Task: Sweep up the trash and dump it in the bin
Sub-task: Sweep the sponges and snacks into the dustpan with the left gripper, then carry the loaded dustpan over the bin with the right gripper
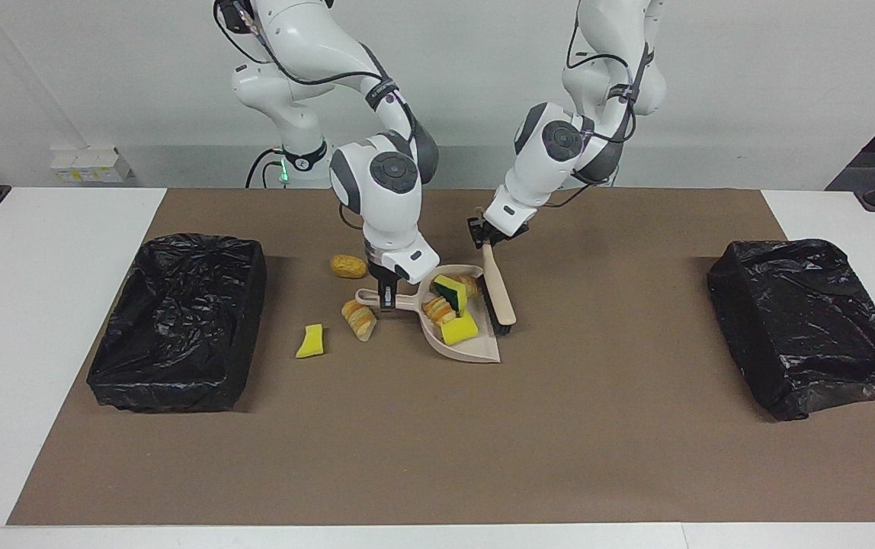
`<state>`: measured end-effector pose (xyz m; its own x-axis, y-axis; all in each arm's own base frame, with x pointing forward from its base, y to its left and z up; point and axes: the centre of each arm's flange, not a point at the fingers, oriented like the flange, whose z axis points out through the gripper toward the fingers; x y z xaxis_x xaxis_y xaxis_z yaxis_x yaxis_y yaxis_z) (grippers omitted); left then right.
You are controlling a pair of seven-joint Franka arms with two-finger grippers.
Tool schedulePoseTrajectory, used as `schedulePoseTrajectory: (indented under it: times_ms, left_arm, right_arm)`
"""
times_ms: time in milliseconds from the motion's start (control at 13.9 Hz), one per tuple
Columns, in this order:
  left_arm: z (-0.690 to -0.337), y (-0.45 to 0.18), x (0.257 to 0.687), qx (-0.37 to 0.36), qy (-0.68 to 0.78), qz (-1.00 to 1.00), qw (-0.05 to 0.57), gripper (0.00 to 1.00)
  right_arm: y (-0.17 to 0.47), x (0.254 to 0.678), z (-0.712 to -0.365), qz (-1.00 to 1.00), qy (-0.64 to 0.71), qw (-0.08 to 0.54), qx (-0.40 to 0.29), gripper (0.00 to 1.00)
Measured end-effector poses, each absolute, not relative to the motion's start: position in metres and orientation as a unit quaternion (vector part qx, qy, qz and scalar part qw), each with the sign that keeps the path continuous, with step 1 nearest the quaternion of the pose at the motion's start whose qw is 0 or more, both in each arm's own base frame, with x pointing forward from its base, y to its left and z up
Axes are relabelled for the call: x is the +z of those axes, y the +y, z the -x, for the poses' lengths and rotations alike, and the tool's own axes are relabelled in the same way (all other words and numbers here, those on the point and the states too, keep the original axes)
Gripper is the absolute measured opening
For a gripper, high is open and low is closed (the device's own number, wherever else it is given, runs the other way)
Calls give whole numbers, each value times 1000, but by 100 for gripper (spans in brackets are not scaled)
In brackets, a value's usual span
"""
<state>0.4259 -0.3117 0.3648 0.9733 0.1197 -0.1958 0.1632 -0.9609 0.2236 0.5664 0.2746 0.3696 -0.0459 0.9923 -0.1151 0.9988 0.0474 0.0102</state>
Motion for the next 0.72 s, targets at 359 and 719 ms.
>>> schedulePoseTrajectory:
  times_ms: [359, 719]
  left_arm:
    - [-479, -247, 381, -53, 80, -992, 80, 26]
    - [-484, -236, 390, -65, 53, -995, 46, 26]
  right_arm:
    - [273, 372, -571, -696, 717, 36, -19, 31]
    - [247, 396, -582, -695, 718, 30, 3, 31]
